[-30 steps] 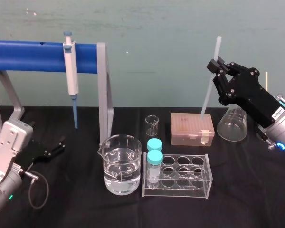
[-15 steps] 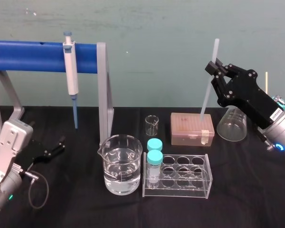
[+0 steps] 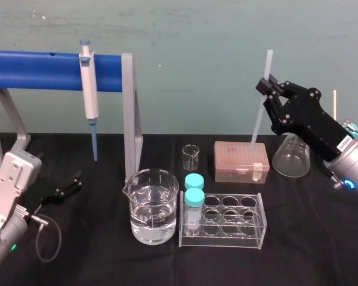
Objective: Pick up the stirring rod with one hand, then place it down.
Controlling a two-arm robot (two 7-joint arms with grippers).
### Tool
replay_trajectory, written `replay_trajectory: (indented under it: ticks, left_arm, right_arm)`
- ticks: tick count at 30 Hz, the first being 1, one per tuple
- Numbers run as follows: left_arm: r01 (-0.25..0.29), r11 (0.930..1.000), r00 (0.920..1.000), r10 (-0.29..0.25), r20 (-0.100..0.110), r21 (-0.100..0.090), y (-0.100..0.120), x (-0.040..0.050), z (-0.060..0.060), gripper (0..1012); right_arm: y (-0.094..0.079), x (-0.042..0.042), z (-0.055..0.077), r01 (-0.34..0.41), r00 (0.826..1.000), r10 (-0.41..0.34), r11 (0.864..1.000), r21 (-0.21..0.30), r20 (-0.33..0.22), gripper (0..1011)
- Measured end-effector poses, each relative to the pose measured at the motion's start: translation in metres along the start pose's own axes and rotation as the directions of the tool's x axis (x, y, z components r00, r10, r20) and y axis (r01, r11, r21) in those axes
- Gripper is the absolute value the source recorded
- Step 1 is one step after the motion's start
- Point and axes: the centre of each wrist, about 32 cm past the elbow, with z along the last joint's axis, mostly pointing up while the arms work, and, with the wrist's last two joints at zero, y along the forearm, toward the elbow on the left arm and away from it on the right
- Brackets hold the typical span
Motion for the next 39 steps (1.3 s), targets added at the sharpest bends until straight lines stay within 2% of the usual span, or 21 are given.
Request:
replay_trajectory:
  ticks: [39]
  left_arm:
    - [0.000,1.0000,1.0000,0.000,0.000,0.000,0.0000,0.0000,0.0000,1000]
  right_arm:
    - [0.0002,0.0008,-0.0011,-0.001,1.000,0.001,1.000,-0.003,0.002,64]
